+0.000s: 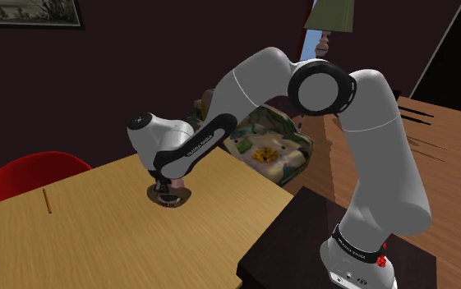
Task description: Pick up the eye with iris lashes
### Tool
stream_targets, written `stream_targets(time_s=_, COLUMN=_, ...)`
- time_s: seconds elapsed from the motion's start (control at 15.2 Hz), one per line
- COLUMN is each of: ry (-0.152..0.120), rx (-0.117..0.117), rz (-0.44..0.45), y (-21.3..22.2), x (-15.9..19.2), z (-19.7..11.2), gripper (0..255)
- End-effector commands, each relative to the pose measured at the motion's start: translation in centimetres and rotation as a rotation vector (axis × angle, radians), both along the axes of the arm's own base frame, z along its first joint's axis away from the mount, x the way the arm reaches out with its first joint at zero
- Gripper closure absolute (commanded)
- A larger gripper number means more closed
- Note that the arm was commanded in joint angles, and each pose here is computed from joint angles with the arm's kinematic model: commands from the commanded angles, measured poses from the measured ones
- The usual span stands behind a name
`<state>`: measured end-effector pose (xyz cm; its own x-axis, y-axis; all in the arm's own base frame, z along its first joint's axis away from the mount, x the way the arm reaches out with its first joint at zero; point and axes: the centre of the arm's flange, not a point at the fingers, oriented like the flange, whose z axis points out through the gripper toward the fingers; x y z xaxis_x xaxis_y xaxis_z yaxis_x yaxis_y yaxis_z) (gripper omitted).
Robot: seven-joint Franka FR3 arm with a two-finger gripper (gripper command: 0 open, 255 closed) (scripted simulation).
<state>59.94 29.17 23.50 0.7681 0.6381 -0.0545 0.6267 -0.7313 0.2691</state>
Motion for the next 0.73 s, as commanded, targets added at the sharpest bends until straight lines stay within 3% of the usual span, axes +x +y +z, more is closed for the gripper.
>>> stream_targets(time_s=0.0, ry=-0.002, rx=0.001, rz=0.000, y=0.1, x=0.0, z=1.2, gripper=255)
stream_targets(time_s=0.66, ry=-0.002, rx=0.001, rz=0.000, y=0.1, x=0.0, z=5.5, gripper=255)
